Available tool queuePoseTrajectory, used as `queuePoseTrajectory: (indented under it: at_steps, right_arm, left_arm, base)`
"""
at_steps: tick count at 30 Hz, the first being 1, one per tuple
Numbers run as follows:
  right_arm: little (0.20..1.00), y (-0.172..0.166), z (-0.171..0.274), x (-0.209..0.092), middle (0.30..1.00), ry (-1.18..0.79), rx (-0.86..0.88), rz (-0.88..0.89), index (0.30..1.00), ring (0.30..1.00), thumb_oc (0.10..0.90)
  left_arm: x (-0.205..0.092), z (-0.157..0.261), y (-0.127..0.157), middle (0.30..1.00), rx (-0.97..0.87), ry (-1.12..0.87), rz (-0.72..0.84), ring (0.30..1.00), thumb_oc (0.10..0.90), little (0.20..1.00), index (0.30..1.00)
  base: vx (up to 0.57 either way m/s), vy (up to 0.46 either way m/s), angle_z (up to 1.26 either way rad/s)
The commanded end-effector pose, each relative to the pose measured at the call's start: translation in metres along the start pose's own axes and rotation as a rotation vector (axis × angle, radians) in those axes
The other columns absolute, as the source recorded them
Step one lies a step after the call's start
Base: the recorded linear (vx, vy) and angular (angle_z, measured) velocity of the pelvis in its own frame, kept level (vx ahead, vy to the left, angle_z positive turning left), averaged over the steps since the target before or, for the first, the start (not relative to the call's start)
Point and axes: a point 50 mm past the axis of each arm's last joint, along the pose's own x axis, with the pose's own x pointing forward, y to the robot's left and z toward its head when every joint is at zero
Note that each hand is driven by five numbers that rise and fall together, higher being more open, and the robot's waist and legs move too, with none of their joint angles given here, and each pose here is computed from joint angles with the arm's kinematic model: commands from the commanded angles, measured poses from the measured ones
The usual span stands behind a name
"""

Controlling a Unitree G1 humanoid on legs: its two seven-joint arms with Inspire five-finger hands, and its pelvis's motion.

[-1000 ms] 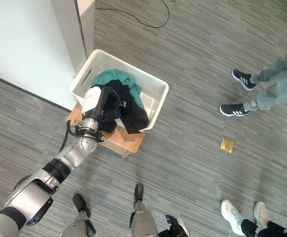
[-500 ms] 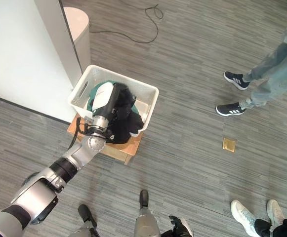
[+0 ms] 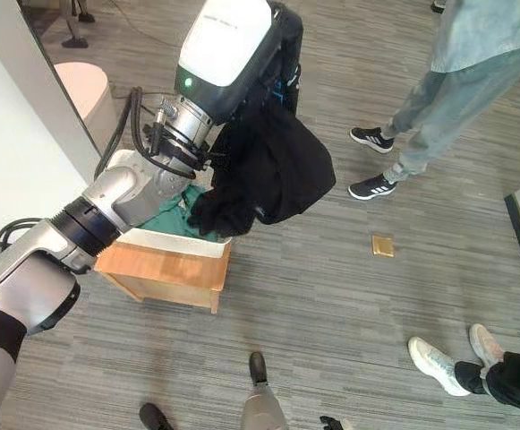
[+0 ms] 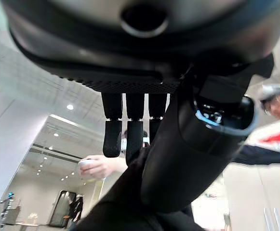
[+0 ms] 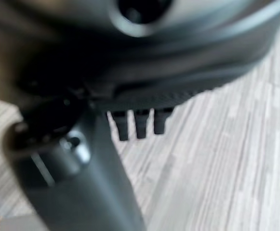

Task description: Pick up bed clothes into laundry basket.

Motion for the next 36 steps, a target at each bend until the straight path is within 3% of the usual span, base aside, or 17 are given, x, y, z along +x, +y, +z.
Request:
queuePoseTrajectory:
  at_steps: [1,17,30,31,32,36]
  right_arm:
    - [0.900,-0.028,-0.011,0.002,0.900,0.040,-0.062,-0.072,0.900,0.900,0.800]
    - [0.900,-0.030,0.000,0.004,0.900,0.009,-0.019,-0.072,0.900,0.900,0.800]
    - [0.900,-0.037,0.018,0.007,0.900,-0.050,-0.021,-0.078,0.900,0.900,0.800]
    - [0.900,-0.036,0.021,0.007,0.900,-0.069,-0.020,-0.069,0.900,0.900,0.800]
    - [0.900,-0.035,0.023,0.007,0.900,-0.078,-0.026,-0.071,0.900,0.900,0.800]
    - [0.900,-0.028,0.015,0.005,0.900,-0.072,-0.014,-0.059,0.900,0.900,0.800]
  left_arm:
    - [0.044,-0.012,0.070,0.300,0.105,-0.001,0.248,0.300,0.400,0.300,0.300]
    - [0.036,-0.057,0.087,0.300,0.525,0.008,0.125,0.300,0.400,0.300,0.300]
    - [0.024,-0.046,0.054,0.300,0.493,-0.043,0.055,0.300,0.400,0.300,0.300]
    - [0.026,-0.043,0.055,0.408,0.489,-0.056,0.079,0.408,0.472,0.408,0.408]
    - [0.027,-0.039,0.055,0.900,0.482,-0.066,0.088,0.900,0.800,0.900,0.900]
    - [0.024,-0.022,0.070,0.900,0.416,-0.110,0.242,0.900,0.800,0.900,0.900]
  base:
    - [0.02,0.041,-0.01]
    - [-0.02,0.043,0.00]
    - [-0.02,0.024,0.12]
    - [-0.07,-0.033,0.03]
    - [-0.05,-0.023,0.06]
    - [-0.02,0.000,0.08]
